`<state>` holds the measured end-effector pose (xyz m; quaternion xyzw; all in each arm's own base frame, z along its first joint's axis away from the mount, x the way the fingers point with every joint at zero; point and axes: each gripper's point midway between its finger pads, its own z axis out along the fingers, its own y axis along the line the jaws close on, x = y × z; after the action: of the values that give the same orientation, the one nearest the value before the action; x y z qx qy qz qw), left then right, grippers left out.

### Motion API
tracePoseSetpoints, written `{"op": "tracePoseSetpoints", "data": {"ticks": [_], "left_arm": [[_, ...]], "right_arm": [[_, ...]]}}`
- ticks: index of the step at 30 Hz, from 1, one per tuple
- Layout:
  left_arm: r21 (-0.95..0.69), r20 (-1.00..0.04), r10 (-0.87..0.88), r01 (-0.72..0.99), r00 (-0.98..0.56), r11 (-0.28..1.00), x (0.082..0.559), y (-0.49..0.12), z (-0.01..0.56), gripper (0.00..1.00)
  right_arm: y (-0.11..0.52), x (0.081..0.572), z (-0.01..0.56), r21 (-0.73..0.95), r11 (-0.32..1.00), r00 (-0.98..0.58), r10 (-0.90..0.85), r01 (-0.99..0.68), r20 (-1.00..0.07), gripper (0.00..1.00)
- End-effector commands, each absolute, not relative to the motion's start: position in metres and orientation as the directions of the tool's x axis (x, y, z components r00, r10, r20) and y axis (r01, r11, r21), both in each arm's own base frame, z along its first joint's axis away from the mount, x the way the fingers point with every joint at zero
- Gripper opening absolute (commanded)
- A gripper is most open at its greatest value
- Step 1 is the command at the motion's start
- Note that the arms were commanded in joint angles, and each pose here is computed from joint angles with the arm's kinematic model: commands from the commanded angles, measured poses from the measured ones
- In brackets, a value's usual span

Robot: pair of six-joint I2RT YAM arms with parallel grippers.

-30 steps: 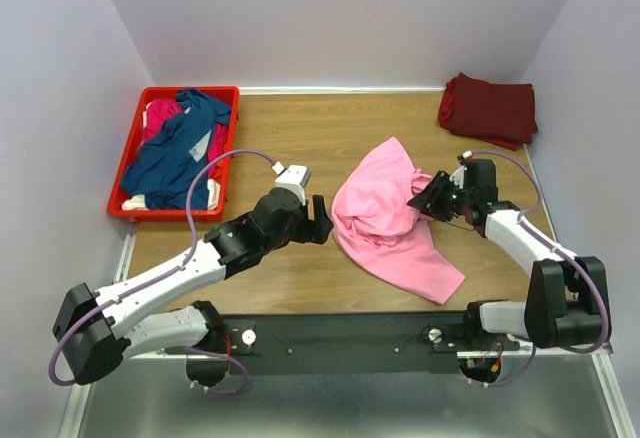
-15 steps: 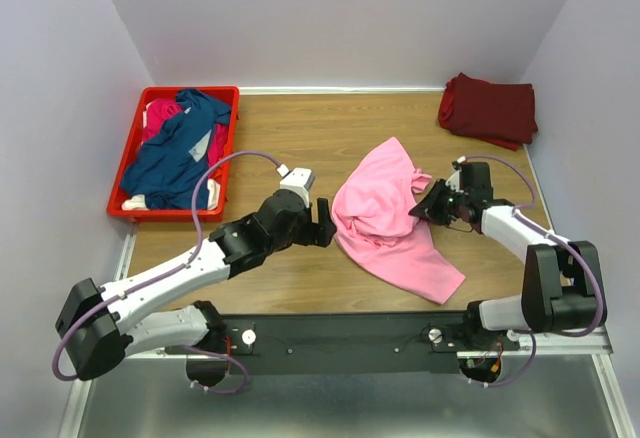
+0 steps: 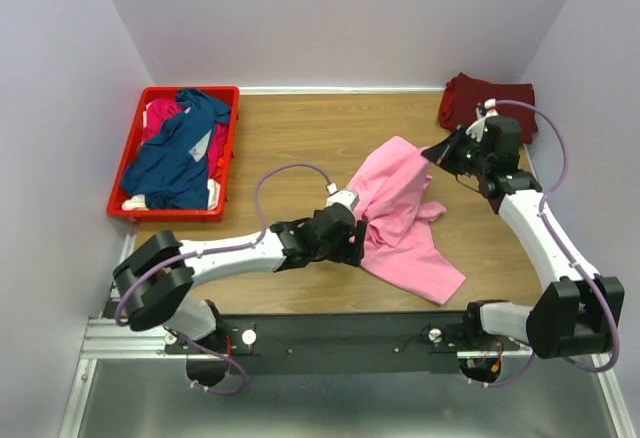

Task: Fold and stack the t-shirts
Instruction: Flatten the tshirt out

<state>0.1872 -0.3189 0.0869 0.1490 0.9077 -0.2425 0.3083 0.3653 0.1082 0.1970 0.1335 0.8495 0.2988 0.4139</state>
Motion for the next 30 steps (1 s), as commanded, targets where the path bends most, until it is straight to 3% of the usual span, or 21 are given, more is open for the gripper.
{"op": "tracePoseSetpoints", "data": {"ticks": [1, 6, 17, 20, 21, 22, 26, 30], "left_arm": [[-0.371, -0.622, 0.081, 0.384, -0.779, 0.845, 0.196, -0.342, 0.085, 0.85], [-0.317, -0.601, 0.108, 0.361, -0.792, 0.877, 0.207, -0.351, 0.059, 0.78], [-0.219, -0.561, 0.168, 0.341, -0.811, 0.914, 0.217, -0.355, 0.014, 0.50], [-0.188, -0.542, 0.194, 0.342, -0.818, 0.921, 0.216, -0.351, 0.000, 0.28], [-0.159, -0.536, 0.207, 0.339, -0.818, 0.927, 0.217, -0.345, -0.006, 0.06], [-0.143, -0.534, 0.209, 0.331, -0.819, 0.933, 0.218, -0.340, -0.007, 0.00], [-0.013, -0.570, 0.203, 0.256, -0.796, 0.966, 0.238, -0.291, 0.004, 0.00], [0.179, -0.722, 0.230, 0.145, -0.653, 0.973, 0.278, -0.227, 0.099, 0.00]], "right_arm": [[0.098, 0.369, 0.220, 0.586, 0.810, -0.566, 0.480, -0.007, -0.671, 0.01], [0.103, 0.355, 0.215, 0.606, 0.795, -0.585, 0.481, -0.023, -0.653, 0.01], [0.102, 0.338, 0.217, 0.591, 0.805, -0.570, 0.462, -0.051, -0.679, 0.01], [0.099, 0.337, 0.222, 0.577, 0.815, -0.555, 0.456, -0.054, -0.696, 0.01], [0.097, 0.337, 0.226, 0.570, 0.820, -0.545, 0.454, -0.053, -0.705, 0.01], [0.096, 0.336, 0.229, 0.564, 0.824, -0.537, 0.452, -0.054, -0.712, 0.01], [0.081, 0.335, 0.244, 0.504, 0.863, -0.488, 0.428, -0.030, -0.761, 0.01], [0.057, 0.332, 0.274, 0.419, 0.908, -0.404, 0.393, 0.027, -0.826, 0.01]]}}
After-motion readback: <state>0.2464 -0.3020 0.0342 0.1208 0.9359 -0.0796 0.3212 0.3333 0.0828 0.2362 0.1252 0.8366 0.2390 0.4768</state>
